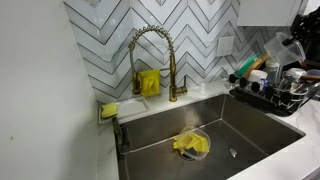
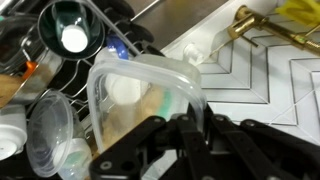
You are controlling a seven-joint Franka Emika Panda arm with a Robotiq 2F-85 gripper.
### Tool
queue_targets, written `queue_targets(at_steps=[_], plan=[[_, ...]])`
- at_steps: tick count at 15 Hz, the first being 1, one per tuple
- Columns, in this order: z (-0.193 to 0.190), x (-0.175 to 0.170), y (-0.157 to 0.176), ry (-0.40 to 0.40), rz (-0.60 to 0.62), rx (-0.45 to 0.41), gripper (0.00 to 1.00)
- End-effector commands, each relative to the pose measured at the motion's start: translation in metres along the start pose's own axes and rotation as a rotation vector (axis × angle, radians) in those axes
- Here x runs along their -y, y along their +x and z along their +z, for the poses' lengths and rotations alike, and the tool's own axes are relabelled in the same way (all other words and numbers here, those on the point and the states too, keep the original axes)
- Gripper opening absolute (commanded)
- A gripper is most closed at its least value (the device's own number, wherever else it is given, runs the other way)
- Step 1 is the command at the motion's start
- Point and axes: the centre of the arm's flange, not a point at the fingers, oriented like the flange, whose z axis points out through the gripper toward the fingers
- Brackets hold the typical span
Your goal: Hang the container on the cup holder
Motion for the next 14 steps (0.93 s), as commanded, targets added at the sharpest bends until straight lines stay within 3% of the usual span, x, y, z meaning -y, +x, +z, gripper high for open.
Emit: queue_targets(at_steps=[1,6,7,11,12,14], plan=[[-0.020,0.001,-0.032,0.140,0.066,0.111,0.01],[-0.015,-0.015,-0.058,0.342,0.145,0.272,0.01],[-0.020,-0.005,-0.045,0.281,0.106,0.243,0.06],[-0.014,-0.014,-0.051,0.319,0.135,0.264,0.06],[-0.013,-0.014,-0.051,0.319,0.135,0.265,0.01],[-0.007,-0.032,-0.051,0.420,0.168,0.263,0.01]])
